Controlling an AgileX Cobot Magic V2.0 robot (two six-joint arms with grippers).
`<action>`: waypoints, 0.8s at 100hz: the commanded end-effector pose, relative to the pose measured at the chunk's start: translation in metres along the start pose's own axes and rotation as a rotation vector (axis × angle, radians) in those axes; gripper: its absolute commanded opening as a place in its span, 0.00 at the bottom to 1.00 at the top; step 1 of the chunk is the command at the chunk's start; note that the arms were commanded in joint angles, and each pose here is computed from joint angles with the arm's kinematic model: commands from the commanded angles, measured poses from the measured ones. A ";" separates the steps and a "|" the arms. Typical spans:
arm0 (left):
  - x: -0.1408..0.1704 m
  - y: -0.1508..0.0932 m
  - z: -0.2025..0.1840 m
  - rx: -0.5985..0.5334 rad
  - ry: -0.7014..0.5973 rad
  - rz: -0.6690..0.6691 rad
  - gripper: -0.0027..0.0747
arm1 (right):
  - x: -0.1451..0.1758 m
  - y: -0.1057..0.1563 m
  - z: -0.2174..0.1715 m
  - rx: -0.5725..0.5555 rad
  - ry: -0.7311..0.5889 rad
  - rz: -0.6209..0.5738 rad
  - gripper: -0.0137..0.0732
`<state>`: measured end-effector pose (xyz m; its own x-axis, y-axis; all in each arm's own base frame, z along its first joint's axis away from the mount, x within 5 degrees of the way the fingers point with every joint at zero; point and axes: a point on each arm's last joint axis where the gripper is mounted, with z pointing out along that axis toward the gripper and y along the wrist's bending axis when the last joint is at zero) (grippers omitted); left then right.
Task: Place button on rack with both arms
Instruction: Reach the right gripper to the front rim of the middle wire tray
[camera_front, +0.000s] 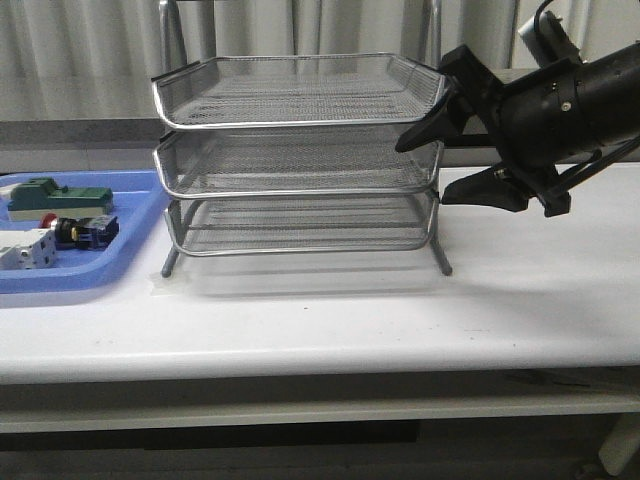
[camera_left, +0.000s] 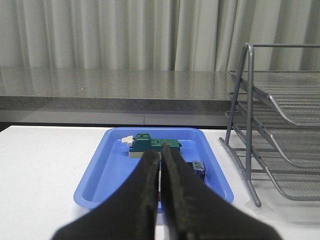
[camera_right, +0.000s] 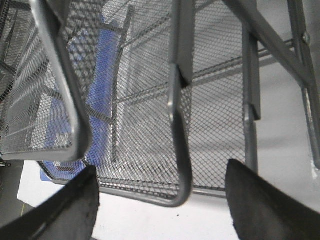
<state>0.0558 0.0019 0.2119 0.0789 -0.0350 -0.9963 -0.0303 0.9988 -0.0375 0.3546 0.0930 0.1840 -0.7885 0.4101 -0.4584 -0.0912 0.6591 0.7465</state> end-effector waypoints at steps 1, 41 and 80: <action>0.007 0.000 -0.002 0.004 -0.067 -0.008 0.04 | -0.020 0.026 -0.006 -0.132 -0.092 0.043 0.77; 0.007 0.000 -0.002 0.004 -0.067 -0.008 0.04 | -0.022 0.018 0.008 -0.146 -0.069 0.060 0.68; 0.007 0.000 -0.002 0.004 -0.067 -0.008 0.04 | -0.020 0.014 0.019 -0.193 -0.032 0.073 0.23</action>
<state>0.0558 0.0019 0.2119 0.0789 -0.0350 -0.9963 -0.0303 0.9988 -0.0375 0.3746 0.1013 0.1615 -0.8251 0.3895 -0.4092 -0.1014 0.6105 0.7855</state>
